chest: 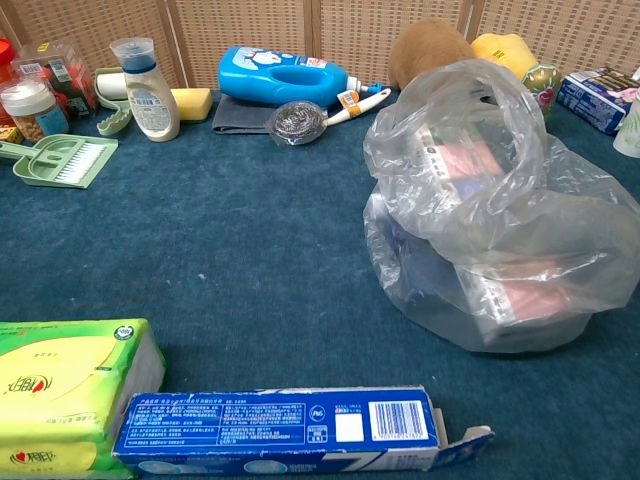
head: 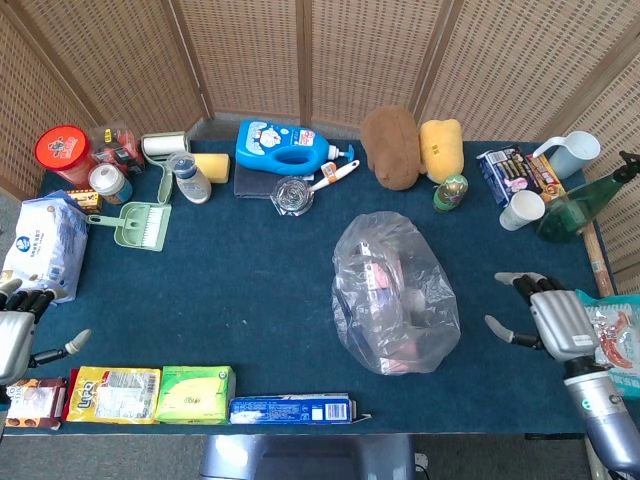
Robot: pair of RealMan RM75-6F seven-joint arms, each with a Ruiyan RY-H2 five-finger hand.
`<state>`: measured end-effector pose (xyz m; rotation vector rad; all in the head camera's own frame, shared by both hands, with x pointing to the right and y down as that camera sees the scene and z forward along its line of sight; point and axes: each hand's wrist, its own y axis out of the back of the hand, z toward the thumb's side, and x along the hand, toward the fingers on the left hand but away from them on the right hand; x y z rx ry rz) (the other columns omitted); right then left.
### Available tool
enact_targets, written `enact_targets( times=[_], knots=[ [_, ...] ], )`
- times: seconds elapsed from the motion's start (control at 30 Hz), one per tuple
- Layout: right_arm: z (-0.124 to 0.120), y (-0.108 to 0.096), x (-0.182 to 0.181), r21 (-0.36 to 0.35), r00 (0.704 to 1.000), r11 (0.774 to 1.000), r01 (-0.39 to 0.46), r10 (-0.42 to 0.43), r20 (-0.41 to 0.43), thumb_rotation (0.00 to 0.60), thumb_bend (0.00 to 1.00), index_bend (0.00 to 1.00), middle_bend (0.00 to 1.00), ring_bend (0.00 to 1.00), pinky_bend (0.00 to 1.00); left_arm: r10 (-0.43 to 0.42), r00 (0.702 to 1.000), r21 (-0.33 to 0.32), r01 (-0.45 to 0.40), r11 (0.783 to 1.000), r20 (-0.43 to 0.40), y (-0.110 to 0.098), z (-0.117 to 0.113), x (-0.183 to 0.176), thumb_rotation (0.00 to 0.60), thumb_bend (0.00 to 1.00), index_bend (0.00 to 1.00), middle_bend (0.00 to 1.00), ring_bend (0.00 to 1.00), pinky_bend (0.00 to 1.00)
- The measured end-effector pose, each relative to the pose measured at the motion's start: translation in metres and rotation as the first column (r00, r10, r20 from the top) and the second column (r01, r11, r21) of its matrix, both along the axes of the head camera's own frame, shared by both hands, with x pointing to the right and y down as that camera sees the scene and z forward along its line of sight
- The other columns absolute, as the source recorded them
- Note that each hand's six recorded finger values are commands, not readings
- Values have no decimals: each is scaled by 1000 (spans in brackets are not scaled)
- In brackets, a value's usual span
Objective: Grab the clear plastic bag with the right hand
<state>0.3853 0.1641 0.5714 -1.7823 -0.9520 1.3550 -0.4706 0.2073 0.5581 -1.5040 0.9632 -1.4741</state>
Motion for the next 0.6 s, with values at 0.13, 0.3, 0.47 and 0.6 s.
enact_targets(
  times=[0.13,0.3,0.47,0.6],
  knots=[
    [12,-9,-18,-25,999,999,48,-47,8,99,329,265,293,231,214,0,1000,-2,0,1000,3,-3,2,-1,0,156,295,356,319,146],
    [26,-18,-41,-53,995,993,102,-101,14,97,325,284,293,230,214,2,1000,-2,-2,1000,4,-6,3,-1,0,155,295,356,319,146],
    [37,-22,-65,-87,990,987,136,-133,47,98,321,292,293,230,213,-7,1000,-8,7,1000,5,-7,5,-5,0,155,295,357,320,146],
    [43,-24,-85,-117,985,981,157,-147,86,99,320,292,293,231,214,-12,1000,-14,12,1000,2,-7,8,-8,0,156,294,357,319,146]
  ],
)
